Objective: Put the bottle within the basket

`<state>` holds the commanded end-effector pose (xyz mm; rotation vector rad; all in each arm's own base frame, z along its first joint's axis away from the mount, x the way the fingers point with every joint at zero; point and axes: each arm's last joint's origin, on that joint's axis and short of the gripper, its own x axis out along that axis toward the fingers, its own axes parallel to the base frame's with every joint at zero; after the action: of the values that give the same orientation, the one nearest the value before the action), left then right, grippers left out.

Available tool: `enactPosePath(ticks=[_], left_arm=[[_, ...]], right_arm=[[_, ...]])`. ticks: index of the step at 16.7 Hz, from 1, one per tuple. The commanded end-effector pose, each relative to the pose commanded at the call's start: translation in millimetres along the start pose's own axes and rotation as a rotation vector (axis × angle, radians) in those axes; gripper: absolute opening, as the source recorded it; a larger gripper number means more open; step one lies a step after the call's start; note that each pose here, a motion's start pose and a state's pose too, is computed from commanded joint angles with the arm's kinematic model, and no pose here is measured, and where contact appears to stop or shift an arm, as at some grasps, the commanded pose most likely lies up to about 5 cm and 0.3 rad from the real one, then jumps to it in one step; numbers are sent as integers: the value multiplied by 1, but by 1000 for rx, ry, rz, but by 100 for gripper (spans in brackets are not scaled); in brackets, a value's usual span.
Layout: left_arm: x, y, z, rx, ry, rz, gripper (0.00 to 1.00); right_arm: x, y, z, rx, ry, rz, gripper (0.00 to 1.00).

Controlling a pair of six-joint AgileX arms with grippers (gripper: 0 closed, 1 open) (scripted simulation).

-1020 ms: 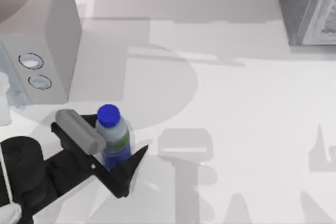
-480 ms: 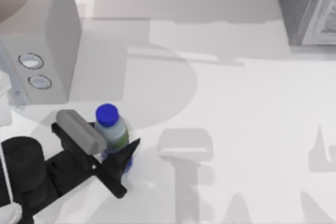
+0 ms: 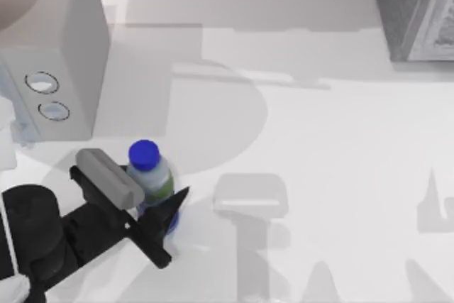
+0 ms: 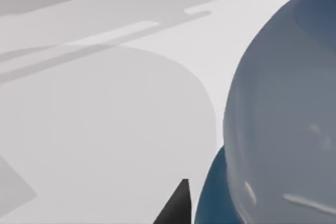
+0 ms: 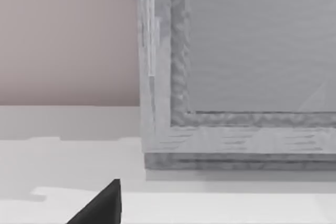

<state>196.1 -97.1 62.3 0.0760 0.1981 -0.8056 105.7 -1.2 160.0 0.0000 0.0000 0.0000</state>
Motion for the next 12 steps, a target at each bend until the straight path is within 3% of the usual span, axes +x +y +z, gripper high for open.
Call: enactPosePath(ticks=[12], left_arm=[[10,-10,11,-35,54,10,0]], right_arm=[[0,0,0,0,0,0,100]])
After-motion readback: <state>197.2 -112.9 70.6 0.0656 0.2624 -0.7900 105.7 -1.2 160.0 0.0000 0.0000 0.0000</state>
